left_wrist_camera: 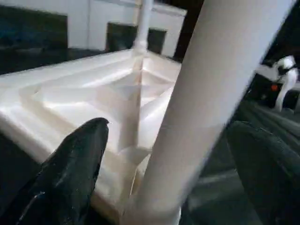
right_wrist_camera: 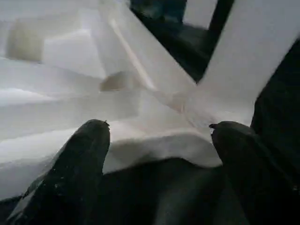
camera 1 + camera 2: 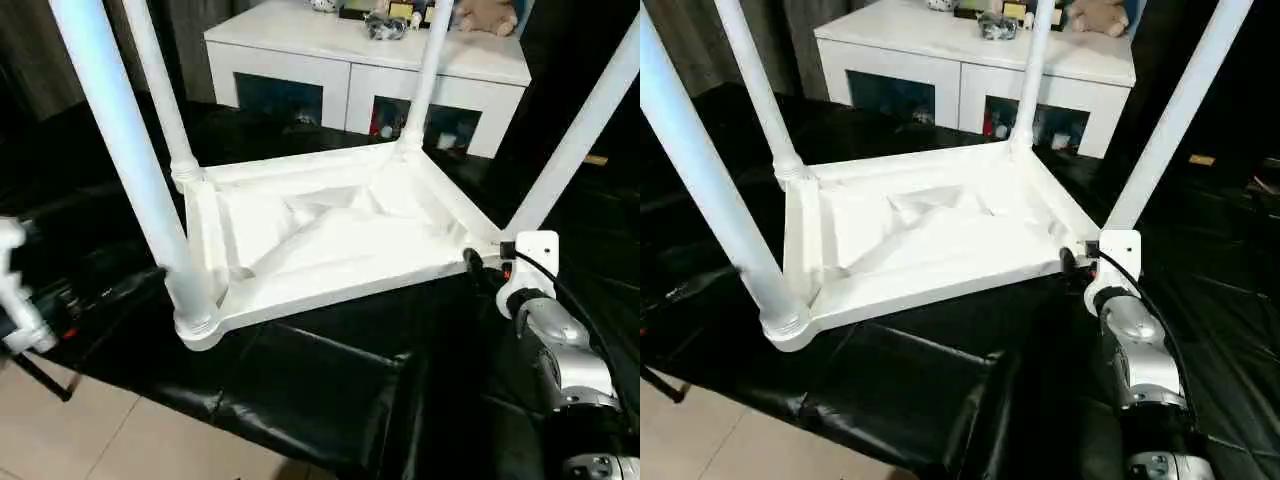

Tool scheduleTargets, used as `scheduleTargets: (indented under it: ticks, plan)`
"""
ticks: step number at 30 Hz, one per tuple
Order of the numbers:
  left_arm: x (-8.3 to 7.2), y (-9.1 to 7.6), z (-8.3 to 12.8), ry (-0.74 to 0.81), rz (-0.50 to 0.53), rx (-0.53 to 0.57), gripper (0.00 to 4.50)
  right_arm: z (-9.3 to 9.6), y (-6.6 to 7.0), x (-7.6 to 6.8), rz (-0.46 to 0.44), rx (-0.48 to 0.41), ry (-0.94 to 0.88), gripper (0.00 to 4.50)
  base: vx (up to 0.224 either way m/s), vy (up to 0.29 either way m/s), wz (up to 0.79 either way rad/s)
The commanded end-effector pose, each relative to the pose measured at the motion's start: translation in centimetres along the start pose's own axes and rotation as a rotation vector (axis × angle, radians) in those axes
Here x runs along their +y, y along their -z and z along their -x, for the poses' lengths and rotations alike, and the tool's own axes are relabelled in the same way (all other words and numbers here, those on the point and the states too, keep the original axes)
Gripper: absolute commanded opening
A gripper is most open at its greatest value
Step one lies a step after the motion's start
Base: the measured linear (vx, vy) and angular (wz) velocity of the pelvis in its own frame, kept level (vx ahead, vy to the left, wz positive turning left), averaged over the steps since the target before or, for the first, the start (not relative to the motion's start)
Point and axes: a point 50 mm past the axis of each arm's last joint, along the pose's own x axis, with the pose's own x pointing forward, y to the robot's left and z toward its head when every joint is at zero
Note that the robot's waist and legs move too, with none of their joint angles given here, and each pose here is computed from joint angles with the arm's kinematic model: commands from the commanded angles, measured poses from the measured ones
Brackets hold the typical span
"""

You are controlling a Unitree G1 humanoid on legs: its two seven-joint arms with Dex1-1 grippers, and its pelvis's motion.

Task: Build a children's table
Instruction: Rotate table base

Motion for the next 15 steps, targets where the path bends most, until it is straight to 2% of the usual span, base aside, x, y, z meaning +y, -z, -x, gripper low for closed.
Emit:
scheduleTargets:
  ticks: [1,3,4,6,8,11,13,15]
  plan:
    - [-0.2,0.0,-1.3,0.051,-0.002,-0.005,4.44,-0.2,0.4,-0.2,0.015,0.048,0.011,3.86,0.000,0.000,0.00]
    - [-0.7,-0.2,-2.4,0.106,0.001,-0.017,4.44,-0.3,0.9,0.2,0.039,0.083,-0.011,3.86,0.000,0.000,0.00]
    - [-1.5,-0.5,-3.7,0.176,0.009,-0.035,4.44,-0.5,1.4,0.7,0.061,0.113,-0.033,3.86,0.000,0.000,0.00]
    - [-2.3,-0.7,-4.5,0.235,0.018,-0.045,4.44,-0.6,1.8,1.1,0.069,0.131,-0.048,3.86,0.000,0.000,0.00]
    - [-3.7,-0.7,-5.3,0.338,0.035,-0.025,4.44,-0.9,2.2,1.6,0.083,0.153,-0.066,3.86,0.000,0.000,0.00]
    - [-5.6,-0.5,-5.9,0.462,0.060,0.007,4.44,-1.3,2.2,2.6,0.060,0.152,-0.108,3.86,0.000,0.000,0.00]
    - [-6.3,-0.5,-6.1,0.501,0.067,0.014,4.44,-1.5,2.0,3.0,0.051,0.143,-0.128,3.86,0.000,0.000,0.00]
    - [-8.0,-0.7,-6.7,0.590,0.080,0.017,4.44,-2.0,1.4,4.1,0.040,0.116,-0.178,3.86,0.000,0.000,0.00]
